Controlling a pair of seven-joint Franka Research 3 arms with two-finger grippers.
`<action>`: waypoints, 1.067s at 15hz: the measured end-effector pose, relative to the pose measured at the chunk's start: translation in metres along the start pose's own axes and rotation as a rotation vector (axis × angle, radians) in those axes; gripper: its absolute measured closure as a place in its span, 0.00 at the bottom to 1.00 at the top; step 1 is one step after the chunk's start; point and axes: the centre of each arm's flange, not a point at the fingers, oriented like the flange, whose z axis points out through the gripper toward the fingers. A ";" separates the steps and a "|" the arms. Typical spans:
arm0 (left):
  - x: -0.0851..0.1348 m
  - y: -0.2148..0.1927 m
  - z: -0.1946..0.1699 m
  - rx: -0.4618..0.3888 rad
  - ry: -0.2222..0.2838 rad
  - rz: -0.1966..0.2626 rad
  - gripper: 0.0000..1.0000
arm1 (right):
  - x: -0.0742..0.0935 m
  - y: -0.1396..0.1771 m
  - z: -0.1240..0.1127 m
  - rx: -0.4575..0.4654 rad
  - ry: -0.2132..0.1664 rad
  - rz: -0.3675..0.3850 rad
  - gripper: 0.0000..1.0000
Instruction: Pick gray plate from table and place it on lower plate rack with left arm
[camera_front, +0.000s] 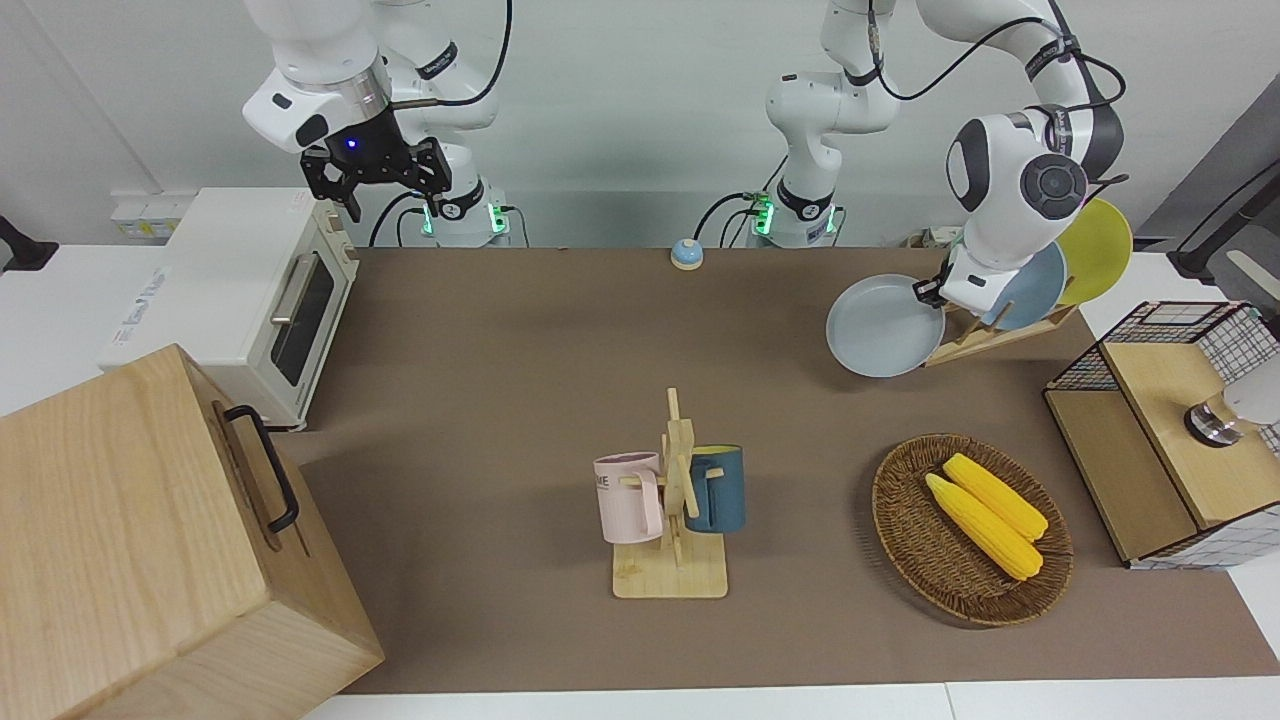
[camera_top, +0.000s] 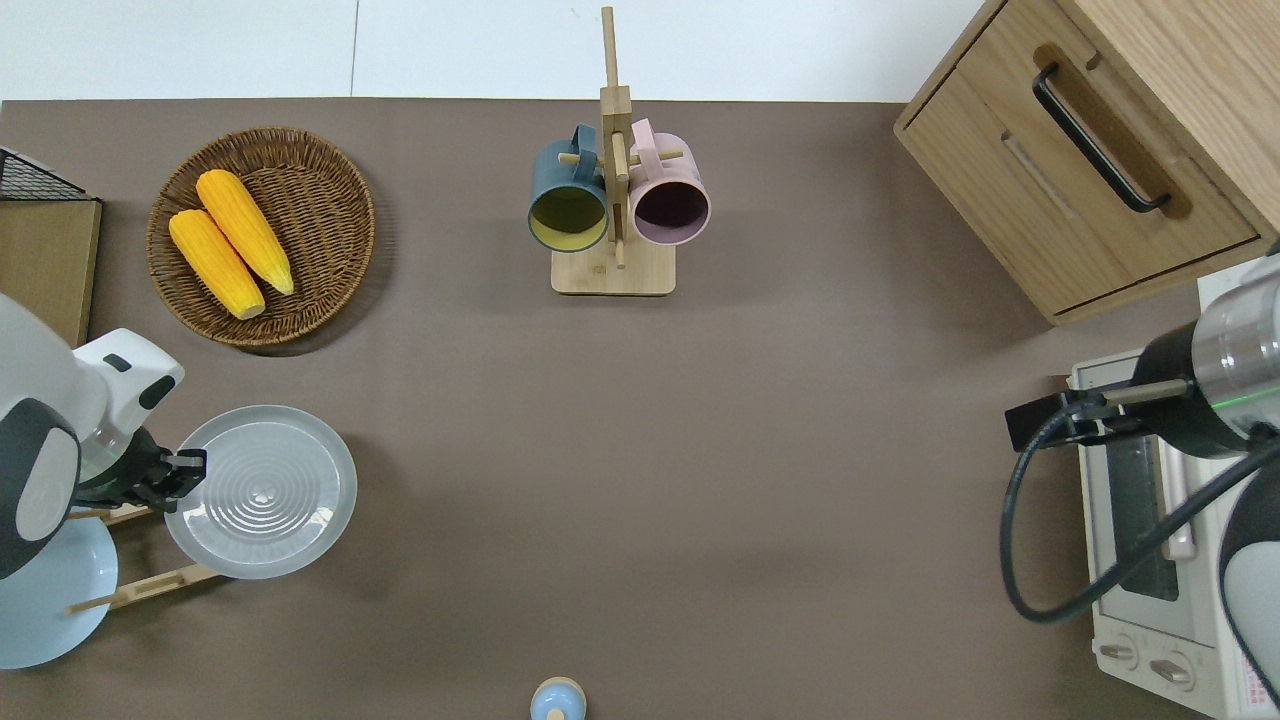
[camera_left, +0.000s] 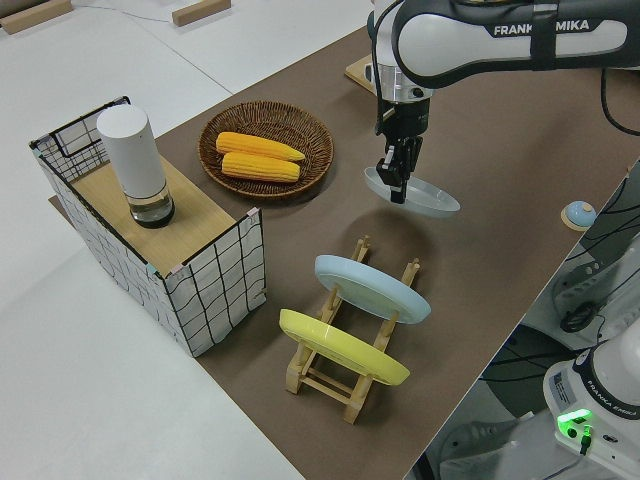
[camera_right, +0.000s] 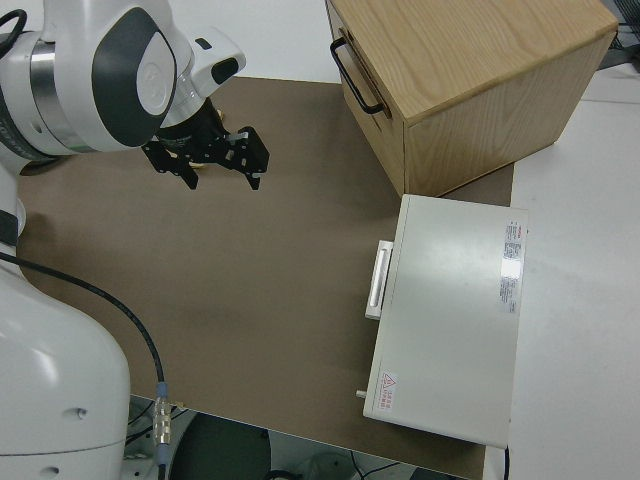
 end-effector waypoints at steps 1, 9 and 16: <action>-0.001 -0.003 -0.003 0.034 -0.001 -0.002 0.97 | 0.000 0.000 0.000 0.000 0.000 0.000 0.01; -0.018 -0.010 -0.026 0.390 -0.045 -0.119 0.97 | 0.000 0.000 0.000 0.000 0.000 0.000 0.01; -0.017 -0.018 -0.023 0.580 -0.030 -0.198 0.97 | 0.000 0.000 0.000 0.000 0.000 0.000 0.01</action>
